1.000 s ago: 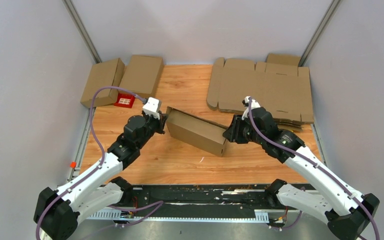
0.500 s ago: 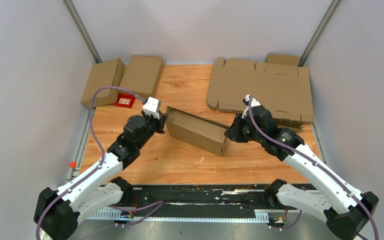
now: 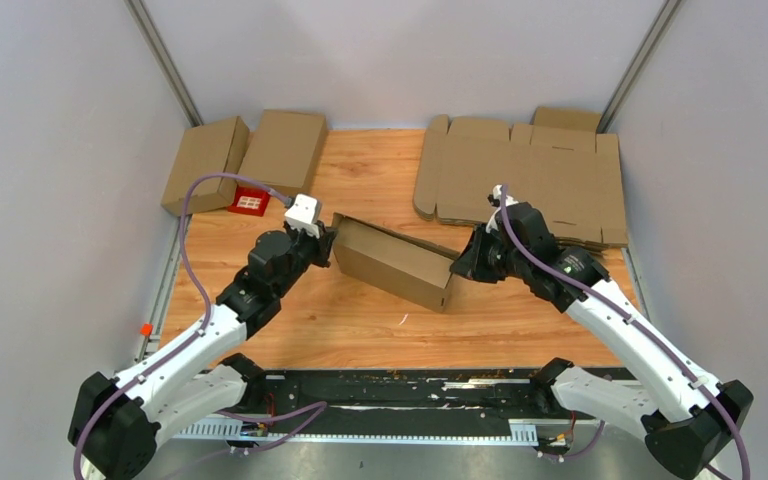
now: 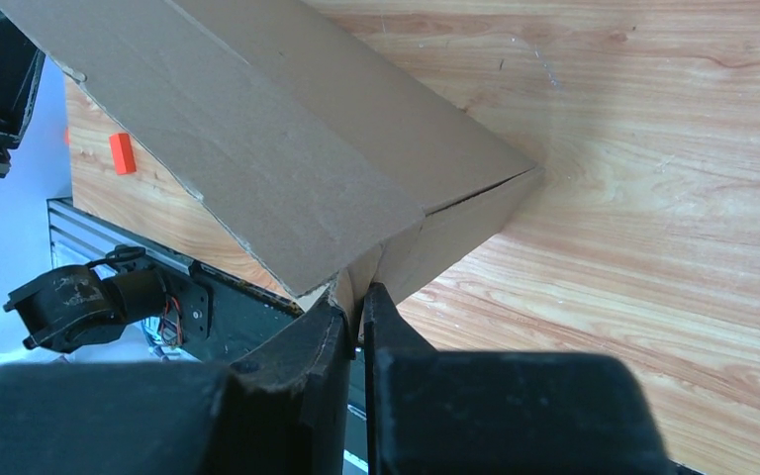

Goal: Fold the paper box

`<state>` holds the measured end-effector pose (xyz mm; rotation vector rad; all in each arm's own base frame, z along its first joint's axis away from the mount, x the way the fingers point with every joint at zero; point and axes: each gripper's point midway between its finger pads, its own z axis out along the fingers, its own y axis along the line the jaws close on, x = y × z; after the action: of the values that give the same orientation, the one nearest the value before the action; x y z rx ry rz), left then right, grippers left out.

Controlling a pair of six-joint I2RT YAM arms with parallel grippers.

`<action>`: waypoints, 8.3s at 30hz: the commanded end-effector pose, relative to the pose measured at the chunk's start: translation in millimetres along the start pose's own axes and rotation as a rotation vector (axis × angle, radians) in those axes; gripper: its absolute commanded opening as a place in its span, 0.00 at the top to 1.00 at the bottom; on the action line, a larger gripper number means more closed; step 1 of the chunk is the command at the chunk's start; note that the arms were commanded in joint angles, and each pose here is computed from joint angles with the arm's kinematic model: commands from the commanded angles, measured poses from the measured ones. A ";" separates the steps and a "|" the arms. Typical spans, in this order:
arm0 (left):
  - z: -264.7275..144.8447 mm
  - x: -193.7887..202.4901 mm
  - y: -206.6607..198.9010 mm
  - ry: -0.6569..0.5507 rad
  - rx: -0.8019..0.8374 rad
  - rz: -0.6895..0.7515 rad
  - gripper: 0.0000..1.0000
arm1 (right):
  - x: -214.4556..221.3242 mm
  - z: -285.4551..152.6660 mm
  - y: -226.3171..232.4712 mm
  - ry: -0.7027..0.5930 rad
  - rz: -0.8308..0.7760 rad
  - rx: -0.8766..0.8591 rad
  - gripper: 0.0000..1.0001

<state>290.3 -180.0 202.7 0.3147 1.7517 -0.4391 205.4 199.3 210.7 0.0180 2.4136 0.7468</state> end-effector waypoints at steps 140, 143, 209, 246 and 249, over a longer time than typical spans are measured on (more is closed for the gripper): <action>4.8 -1.1 -13.5 0.202 0.016 0.039 1.00 | -14.4 0.9 -40.4 -0.085 -0.226 0.203 0.48; 4.6 -1.7 -12.9 0.201 0.014 0.039 1.00 | -16.4 -1.1 -42.9 -0.087 -0.210 0.199 0.51; 11.8 9.7 -23.9 0.197 0.053 0.018 1.00 | -17.0 -14.8 -4.5 -0.015 0.450 0.160 0.88; 13.9 12.8 -19.7 0.211 0.029 0.030 1.00 | -24.6 -38.3 -29.9 -0.047 0.176 0.310 1.00; 14.2 13.6 -19.8 0.214 0.029 0.030 1.00 | -20.7 -35.6 -31.3 -0.033 0.166 0.319 1.00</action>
<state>291.3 -209.4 202.5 0.4294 1.8998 -0.4525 205.9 159.0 220.4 0.4039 2.5219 0.4784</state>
